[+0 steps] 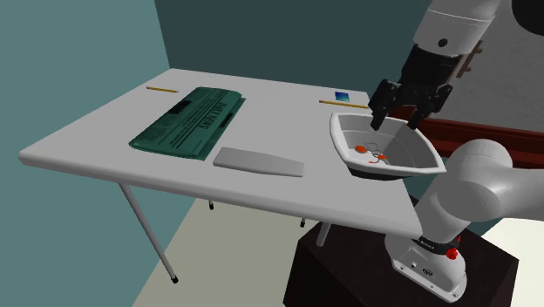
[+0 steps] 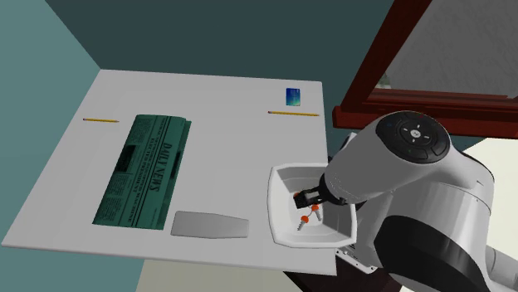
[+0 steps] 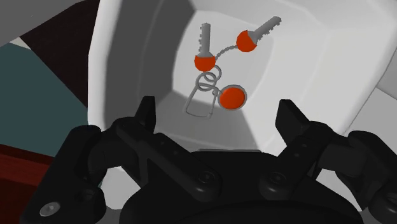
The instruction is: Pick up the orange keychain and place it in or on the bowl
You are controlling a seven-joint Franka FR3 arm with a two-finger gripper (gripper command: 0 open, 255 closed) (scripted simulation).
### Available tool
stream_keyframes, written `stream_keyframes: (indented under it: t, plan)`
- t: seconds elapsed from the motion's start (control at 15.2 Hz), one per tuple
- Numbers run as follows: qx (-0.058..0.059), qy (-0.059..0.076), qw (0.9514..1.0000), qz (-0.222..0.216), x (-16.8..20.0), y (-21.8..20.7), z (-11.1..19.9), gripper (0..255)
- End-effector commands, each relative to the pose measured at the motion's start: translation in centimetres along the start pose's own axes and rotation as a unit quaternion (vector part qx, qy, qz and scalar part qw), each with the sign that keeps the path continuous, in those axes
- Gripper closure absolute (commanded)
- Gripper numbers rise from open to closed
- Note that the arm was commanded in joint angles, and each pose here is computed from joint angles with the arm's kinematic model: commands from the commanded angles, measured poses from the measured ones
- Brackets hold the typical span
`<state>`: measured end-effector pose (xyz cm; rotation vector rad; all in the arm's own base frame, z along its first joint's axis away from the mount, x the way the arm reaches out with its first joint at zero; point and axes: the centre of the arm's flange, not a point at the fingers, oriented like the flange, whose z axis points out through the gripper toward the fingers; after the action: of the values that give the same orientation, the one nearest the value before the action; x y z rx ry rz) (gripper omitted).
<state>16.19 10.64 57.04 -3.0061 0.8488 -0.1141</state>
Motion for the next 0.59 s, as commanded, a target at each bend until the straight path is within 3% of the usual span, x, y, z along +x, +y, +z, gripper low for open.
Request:
stream_keyframes:
  t: [0.0, 0.53]
  plan:
    - [0.000, 0.000, 1.0000, 0.000, -0.1, -0.1, -2.4, 0]
    - [0.000, 0.000, 1.0000, 0.000, -0.1, -0.1, -3.4, 0]
